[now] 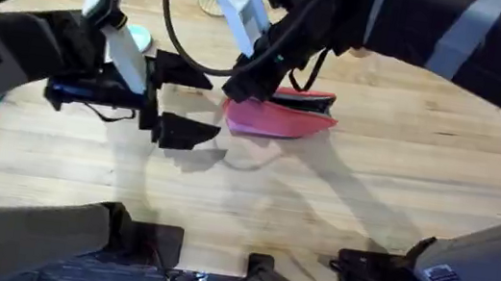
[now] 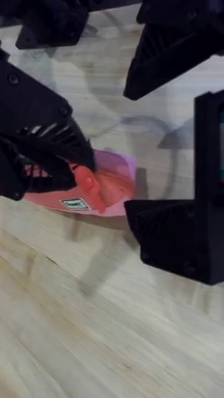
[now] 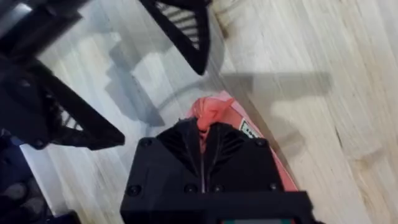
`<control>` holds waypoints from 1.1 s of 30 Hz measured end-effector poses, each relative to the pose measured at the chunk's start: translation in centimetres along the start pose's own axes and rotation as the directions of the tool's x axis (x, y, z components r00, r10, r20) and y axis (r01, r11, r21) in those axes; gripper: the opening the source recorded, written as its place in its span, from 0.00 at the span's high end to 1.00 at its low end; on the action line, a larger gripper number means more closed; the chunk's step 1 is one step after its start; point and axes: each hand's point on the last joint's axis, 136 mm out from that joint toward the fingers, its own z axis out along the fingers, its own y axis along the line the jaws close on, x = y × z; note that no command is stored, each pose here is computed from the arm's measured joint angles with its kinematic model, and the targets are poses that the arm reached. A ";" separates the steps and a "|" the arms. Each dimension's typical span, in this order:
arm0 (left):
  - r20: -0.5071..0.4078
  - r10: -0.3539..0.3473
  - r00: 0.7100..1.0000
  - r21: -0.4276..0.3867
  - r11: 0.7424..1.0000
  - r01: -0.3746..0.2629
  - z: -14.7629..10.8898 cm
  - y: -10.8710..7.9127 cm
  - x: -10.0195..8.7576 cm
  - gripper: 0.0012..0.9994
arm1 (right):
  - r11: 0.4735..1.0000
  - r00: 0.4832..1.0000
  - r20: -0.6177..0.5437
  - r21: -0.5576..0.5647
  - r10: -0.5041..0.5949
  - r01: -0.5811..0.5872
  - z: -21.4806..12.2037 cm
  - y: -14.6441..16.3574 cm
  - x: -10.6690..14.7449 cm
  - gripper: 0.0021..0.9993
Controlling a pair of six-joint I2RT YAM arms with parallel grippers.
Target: Unzip the bag, pick up the pens from the table one at a time and place them inside, then zip the bag closed.
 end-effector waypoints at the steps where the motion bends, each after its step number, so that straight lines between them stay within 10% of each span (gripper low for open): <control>1: 0.007 0.008 1.000 0.010 1.000 -0.008 0.3 0.1 0.0 0.00 | 1.000 1.000 0.002 0.001 0.000 0.000 0.0 0.0 -0.1 0.97; 24: 0.175 0.004 0.985 0.131 0.991 -0.027 3.4 0.9 -0.5 0.01 | 1.000 1.000 0.005 0.005 -0.001 0.001 0.0 -0.1 -0.1 0.97; 30: 0.182 0.010 0.983 0.129 0.991 -0.034 3.4 0.9 -0.6 0.11 | 1.000 1.000 0.005 0.005 -0.001 0.001 0.0 -0.1 -0.1 0.97; 33: 0.183 0.015 0.983 0.127 0.991 -0.039 3.4 1.0 -0.6 0.48 | 1.000 1.000 0.005 0.005 -0.002 0.002 0.0 -0.1 -0.1 0.97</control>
